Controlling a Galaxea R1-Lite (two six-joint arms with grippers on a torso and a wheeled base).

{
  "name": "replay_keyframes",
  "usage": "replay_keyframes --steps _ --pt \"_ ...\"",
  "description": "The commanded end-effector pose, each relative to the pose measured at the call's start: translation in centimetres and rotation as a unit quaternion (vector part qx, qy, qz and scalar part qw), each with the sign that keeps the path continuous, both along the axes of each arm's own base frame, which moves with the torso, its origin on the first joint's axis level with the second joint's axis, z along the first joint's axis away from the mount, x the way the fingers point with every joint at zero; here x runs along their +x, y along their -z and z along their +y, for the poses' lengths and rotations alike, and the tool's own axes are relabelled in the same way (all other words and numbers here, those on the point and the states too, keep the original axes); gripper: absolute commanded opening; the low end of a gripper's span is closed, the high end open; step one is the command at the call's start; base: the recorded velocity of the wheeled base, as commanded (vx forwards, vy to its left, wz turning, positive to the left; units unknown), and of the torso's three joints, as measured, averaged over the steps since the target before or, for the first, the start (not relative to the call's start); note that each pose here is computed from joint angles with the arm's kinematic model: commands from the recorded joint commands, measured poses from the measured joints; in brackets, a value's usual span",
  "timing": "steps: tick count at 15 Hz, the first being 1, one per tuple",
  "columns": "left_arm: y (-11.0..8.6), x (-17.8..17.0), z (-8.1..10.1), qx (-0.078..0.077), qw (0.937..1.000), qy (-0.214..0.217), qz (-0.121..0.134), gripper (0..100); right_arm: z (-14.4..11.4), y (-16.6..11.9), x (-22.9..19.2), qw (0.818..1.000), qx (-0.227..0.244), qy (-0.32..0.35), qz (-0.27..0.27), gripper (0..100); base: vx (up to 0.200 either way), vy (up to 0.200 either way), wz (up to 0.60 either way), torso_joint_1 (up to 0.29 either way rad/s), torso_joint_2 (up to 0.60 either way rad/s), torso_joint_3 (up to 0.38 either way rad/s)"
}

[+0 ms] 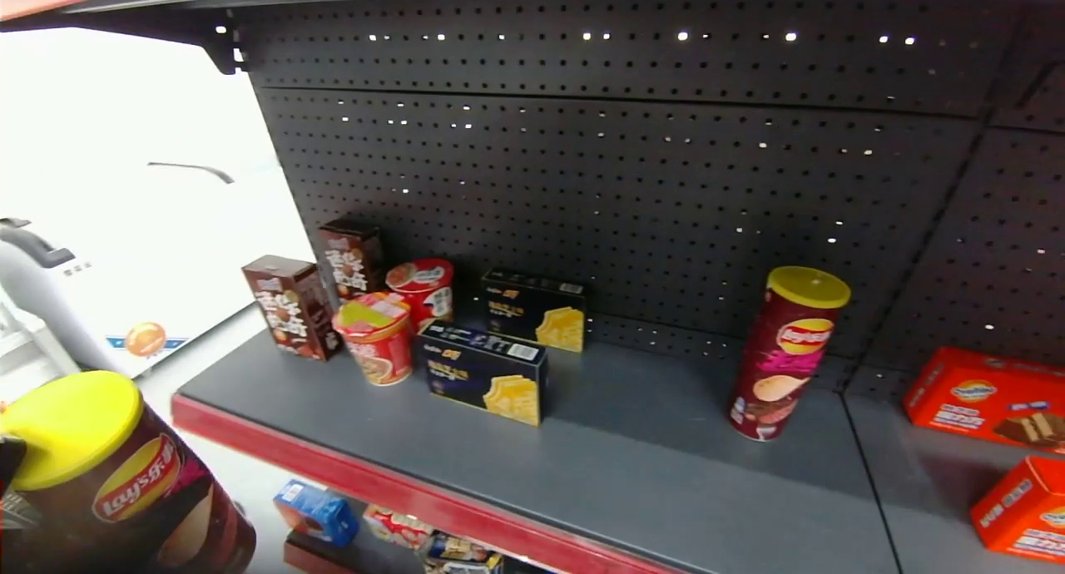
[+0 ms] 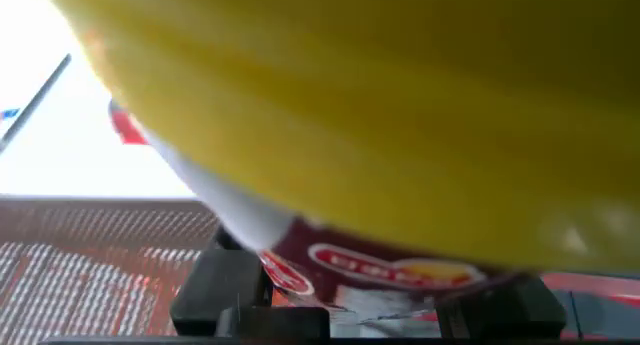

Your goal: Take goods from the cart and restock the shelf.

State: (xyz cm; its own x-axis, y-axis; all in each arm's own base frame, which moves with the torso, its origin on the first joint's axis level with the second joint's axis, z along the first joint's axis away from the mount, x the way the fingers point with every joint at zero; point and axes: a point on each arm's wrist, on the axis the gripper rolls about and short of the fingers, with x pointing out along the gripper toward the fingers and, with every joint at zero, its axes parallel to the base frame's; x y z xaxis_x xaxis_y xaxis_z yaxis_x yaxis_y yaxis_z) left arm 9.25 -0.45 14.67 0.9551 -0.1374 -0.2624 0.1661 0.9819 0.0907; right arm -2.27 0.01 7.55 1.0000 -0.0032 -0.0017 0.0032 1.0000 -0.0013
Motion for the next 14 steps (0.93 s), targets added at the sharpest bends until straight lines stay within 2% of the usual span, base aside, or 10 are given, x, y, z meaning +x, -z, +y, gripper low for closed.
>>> replay_keyframes --steps 1,4,7,9,14 --pt "-0.1 -0.1 0.0 0.001 1.0000 0.001 -0.003 0 0.0 0.0 0.0 1.000 0.000 -0.001 0.000 100 0.000 0.000 -0.60 0.002 0.00 -0.007" --pt "-0.2 -0.5 -0.1 -0.002 0.9999 0.006 -0.012 0 0.0 0.0 0.0 1.000 0.000 0.000 0.000 100 0.000 0.000 -0.60 0.004 0.00 0.002" --pt "-0.2 -0.8 -0.1 -0.005 0.9998 0.013 -0.016 0 0.0 0.0 0.0 1.000 0.000 0.000 0.000 100 0.000 0.000 0.00 0.000 0.00 0.000" --pt "-0.6 -0.8 -0.2 -0.013 0.9988 0.040 -0.025 0 0.0 0.0 0.0 1.000 0.000 0.000 0.000 100 0.000 0.000 0.00 0.000 0.00 0.000" --pt "-0.6 -1.4 -0.3 -0.016 0.9980 0.050 -0.034 0 0.0 0.0 0.0 1.000 0.001 0.000 0.001 100 0.000 0.000 0.00 0.000 0.00 0.000"
